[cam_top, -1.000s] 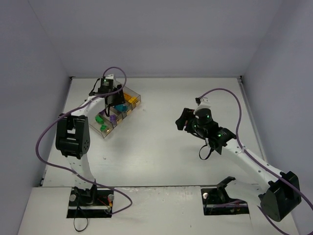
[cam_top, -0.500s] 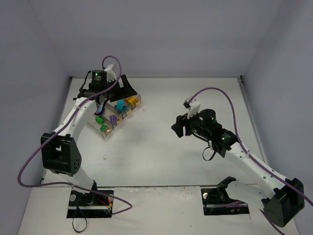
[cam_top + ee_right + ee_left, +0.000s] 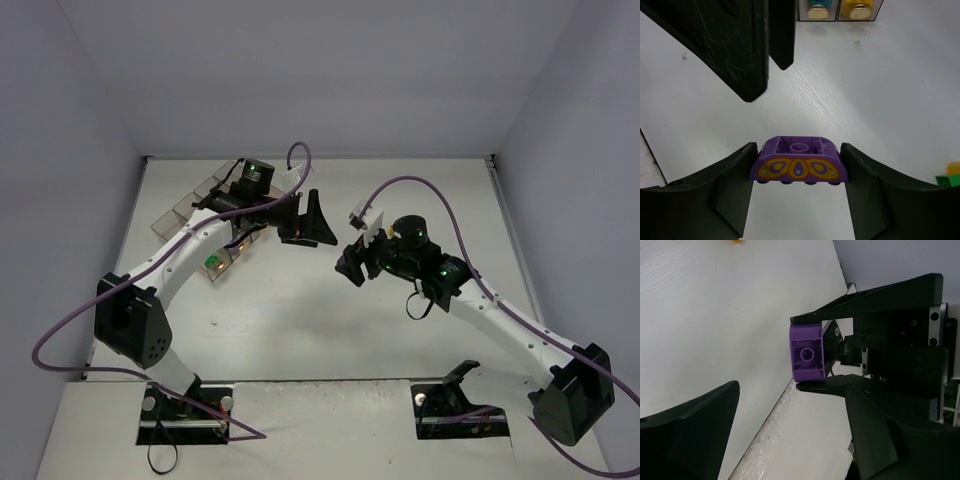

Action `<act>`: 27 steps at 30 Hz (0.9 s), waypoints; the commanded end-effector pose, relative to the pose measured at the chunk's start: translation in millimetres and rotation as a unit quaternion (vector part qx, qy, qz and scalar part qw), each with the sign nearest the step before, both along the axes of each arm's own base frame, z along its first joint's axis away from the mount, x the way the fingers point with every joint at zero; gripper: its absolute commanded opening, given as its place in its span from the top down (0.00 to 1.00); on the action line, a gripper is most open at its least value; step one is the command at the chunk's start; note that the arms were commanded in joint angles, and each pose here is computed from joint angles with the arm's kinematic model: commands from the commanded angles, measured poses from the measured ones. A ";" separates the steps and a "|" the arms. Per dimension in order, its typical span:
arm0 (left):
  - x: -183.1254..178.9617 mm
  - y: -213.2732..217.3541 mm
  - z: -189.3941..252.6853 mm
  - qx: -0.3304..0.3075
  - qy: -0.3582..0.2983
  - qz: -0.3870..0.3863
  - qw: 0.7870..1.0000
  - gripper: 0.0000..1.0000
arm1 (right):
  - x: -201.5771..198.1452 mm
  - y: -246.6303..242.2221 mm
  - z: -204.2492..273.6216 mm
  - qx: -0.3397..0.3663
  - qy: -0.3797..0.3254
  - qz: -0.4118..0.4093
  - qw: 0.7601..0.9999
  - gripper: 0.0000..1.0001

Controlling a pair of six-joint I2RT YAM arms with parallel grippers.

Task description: Sort the legos into containers by color

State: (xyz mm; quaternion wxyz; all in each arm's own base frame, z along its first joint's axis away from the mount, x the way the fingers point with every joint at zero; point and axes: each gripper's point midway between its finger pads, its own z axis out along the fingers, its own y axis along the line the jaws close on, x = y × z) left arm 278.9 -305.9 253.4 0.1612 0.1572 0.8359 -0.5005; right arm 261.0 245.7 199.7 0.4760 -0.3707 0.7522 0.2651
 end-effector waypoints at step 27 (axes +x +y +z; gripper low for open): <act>-42.2 -53.2 -3.5 -0.013 0.016 -0.071 0.997 0.72 | -1.0 24.9 27.9 0.029 -0.038 0.020 0.999 0.91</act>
